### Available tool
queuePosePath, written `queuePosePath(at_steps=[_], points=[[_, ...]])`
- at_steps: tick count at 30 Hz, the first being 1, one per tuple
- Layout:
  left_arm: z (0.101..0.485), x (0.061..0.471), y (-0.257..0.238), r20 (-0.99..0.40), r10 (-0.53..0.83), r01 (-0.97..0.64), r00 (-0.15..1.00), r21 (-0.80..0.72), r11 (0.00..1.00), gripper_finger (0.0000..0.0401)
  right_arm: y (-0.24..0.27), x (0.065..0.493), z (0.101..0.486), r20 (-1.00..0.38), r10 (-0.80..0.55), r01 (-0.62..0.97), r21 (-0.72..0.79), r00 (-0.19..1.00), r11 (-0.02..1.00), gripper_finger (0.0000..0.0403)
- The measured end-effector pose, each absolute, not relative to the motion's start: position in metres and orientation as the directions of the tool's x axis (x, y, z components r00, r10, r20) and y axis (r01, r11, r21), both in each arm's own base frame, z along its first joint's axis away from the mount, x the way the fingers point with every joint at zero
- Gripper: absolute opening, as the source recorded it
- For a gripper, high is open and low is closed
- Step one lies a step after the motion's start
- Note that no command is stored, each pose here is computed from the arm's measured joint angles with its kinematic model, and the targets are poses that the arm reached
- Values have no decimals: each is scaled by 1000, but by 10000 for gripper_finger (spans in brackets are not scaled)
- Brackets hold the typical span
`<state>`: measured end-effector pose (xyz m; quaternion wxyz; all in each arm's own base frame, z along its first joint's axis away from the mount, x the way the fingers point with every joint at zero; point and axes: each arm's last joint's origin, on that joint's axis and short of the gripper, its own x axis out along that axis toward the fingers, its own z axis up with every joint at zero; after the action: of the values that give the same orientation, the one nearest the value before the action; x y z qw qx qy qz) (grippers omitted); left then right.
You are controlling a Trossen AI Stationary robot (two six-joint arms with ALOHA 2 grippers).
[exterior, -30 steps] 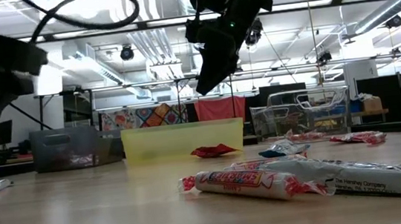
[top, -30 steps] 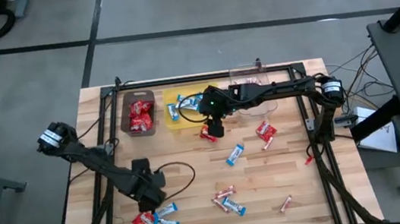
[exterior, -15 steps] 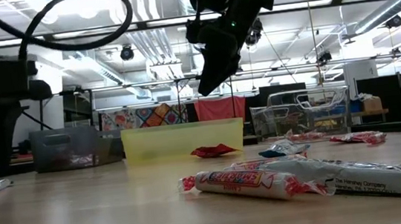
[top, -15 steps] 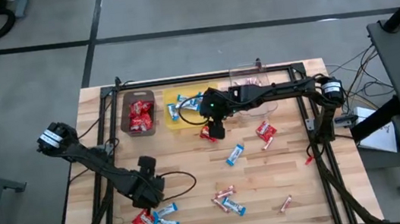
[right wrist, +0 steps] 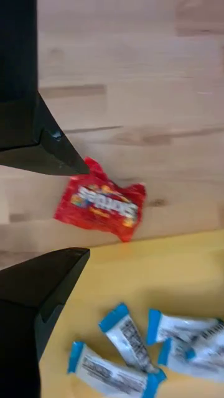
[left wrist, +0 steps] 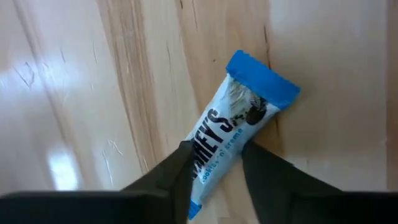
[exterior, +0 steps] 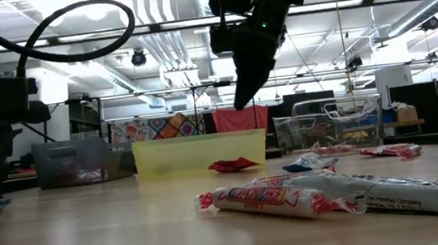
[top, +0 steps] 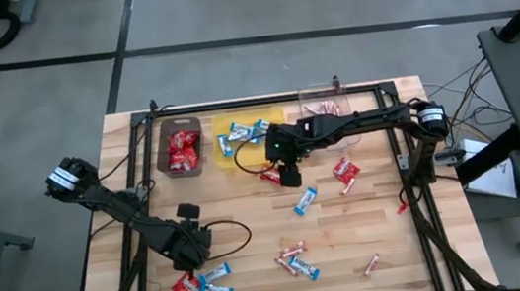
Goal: Sort candy
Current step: Put the white candy into the yellow bin
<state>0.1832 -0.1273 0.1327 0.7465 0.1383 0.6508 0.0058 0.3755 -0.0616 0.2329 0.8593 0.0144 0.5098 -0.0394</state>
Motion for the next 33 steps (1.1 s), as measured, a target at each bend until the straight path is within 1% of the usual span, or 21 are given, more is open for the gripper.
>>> queuePosePath(at_steps=[2, 6, 8, 13, 17, 19, 22, 28, 31, 33], points=[[134, 184, -128, -970, 186, 160, 157, 210, 964, 84, -58, 374, 232, -886, -46, 73, -14, 462, 997, 192], [138, 192, -132, -961, 180, 118, 211, 208, 971, 23, -49, 373, 230, -901, -19, 33, -6, 432, 999, 192], [142, 194, -134, -958, 176, 103, 226, 203, 974, 6, -44, 372, 228, -903, 18, -3, 19, 428, 1000, 192], [152, 204, -139, -927, 181, 37, 328, 204, 978, 1, -29, 371, 220, -898, 125, -79, 101, 421, 992, 192], [156, 212, -138, -867, 241, -67, 436, 236, 969, 0, -16, 375, 210, -864, 138, -78, 115, 485, 990, 192], [158, 215, -135, -822, 302, -135, 482, 271, 953, 0, -10, 379, 205, -830, 144, -59, 134, 539, 989, 192], [160, 222, -130, -752, 384, -240, 536, 301, 923, 0, -2, 386, 200, -741, 153, -19, 186, 653, 982, 192], [166, 236, -116, -627, 508, -391, 591, 328, 860, 0, 5, 394, 198, -506, 156, 5, 302, 848, 953, 192], [169, 244, -108, -576, 552, -451, 603, 324, 832, 0, 4, 394, 197, -417, 149, 10, 354, 896, 935, 192], [171, 249, -104, -546, 573, -486, 611, 313, 816, 0, 3, 394, 197, -399, 113, 45, 365, 910, 930, 192]])
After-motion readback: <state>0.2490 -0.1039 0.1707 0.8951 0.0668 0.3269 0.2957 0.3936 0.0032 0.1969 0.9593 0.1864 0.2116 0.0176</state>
